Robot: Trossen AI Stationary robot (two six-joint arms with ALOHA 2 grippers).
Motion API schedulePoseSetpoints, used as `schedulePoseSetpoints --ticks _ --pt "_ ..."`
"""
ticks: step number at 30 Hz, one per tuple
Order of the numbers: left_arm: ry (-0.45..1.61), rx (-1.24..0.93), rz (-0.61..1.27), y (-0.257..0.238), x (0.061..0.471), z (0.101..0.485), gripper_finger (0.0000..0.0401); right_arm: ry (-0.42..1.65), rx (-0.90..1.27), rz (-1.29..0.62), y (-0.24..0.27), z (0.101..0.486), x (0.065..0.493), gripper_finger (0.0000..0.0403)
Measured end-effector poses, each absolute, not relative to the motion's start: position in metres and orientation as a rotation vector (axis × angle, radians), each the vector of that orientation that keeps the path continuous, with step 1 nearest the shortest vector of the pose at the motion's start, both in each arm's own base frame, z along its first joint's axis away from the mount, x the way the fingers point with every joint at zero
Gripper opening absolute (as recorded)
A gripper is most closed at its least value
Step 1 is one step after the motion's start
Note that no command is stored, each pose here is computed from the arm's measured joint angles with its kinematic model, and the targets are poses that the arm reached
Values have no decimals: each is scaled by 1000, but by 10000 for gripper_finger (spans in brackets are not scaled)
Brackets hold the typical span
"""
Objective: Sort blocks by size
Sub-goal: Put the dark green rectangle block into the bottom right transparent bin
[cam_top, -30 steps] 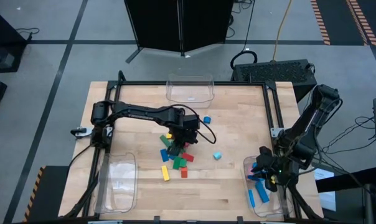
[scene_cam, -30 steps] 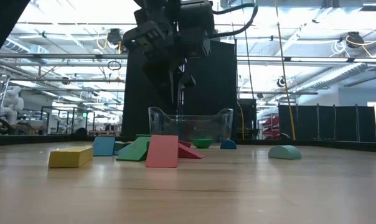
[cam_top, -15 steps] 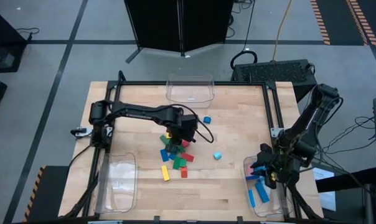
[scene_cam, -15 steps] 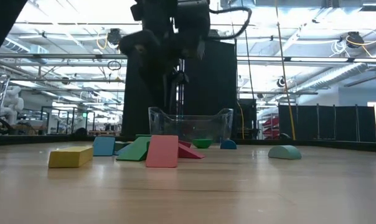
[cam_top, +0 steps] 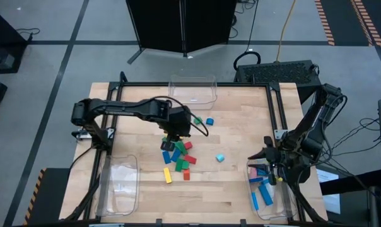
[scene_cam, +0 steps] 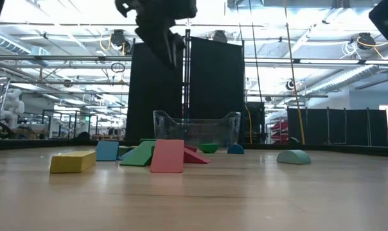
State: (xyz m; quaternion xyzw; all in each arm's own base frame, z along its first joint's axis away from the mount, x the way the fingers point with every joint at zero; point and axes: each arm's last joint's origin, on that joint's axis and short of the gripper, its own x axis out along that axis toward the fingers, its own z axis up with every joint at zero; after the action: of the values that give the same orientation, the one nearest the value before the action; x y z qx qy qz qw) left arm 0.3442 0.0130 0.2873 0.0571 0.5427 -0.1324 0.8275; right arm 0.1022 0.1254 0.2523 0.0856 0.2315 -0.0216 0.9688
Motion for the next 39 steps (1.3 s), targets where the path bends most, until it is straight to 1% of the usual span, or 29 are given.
schedulePoseSetpoints --ticks 6,14,16,19,21,23,27,32,39 --pt "1145 105 -235 14 325 266 88 377 178 -163 123 254 109 121" --pt "1046 17 -148 16 298 214 88 320 100 -260 121 254 125 121" --pt "1027 -46 -107 16 293 201 88 317 82 -276 120 254 131 121" --pt "1040 -136 11 15 287 187 88 309 67 -302 119 254 138 121" --pt "1061 -155 100 13 283 181 88 305 57 -319 117 254 142 121" --pt "1087 -154 131 11 280 178 88 305 51 -337 115 254 146 121" --pt "1112 -72 119 5 278 178 88 312 46 -377 112 251 153 121" --pt "1154 58 22 1 275 176 88 337 26 -411 110 245 161 121" --pt "1193 106 -18 1 272 175 88 363 -2 -445 109 237 168 121"
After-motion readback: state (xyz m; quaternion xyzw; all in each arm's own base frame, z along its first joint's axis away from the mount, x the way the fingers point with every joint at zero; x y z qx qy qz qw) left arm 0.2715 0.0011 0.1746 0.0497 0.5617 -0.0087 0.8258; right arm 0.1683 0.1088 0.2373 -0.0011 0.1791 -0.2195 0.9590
